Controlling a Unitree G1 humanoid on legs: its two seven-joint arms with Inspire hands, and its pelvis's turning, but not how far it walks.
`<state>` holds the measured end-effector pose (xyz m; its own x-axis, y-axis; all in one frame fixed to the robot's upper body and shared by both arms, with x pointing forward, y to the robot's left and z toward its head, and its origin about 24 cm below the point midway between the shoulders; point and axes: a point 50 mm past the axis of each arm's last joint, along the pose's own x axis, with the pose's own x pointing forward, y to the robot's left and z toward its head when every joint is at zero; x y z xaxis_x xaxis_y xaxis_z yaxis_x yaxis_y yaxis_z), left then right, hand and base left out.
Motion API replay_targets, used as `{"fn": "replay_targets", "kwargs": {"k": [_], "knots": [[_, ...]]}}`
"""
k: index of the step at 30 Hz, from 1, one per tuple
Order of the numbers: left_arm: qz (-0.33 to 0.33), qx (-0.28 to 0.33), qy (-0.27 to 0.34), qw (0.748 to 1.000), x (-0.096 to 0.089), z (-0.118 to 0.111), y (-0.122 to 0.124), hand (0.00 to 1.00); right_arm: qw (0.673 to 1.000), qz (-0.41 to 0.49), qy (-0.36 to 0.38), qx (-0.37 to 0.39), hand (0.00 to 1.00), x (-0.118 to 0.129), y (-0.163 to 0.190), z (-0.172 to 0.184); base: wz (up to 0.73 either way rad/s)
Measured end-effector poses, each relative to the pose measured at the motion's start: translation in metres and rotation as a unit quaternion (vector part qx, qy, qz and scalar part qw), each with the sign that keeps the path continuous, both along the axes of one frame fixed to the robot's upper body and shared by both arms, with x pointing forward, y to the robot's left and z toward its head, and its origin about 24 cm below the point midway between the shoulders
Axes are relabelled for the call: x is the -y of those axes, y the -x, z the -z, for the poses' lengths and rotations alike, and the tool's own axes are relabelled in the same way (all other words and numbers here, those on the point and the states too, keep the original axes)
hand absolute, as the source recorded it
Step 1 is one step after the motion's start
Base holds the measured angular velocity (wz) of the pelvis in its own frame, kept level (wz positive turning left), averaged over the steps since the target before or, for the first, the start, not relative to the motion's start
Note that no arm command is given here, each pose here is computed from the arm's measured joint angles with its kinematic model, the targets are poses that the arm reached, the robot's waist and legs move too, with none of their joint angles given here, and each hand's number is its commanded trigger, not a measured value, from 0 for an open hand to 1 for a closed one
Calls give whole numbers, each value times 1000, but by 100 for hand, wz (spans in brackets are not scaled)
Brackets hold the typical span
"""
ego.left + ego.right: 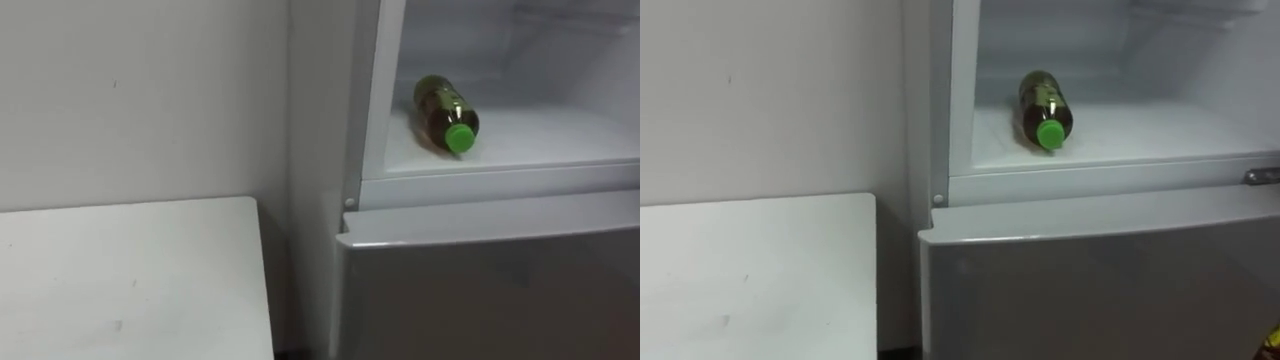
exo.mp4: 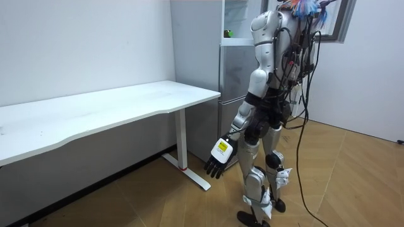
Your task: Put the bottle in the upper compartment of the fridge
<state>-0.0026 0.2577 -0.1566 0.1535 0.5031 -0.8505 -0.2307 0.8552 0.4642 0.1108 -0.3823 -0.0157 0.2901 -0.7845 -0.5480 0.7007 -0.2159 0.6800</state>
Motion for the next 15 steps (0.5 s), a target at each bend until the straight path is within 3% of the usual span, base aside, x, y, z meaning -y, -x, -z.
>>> {"fn": "replay_targets", "kwargs": {"k": [4, 15], "knots": [[4, 7, 3, 1000, -4, -2, -3, 0, 999, 34, 19, -14, 0, 16, 2, -16, 0], [8, 10, 6, 1000, -6, -2, -4, 0, 994, 87, 21, -61, 0, 27, 7, -26, 0]]}}
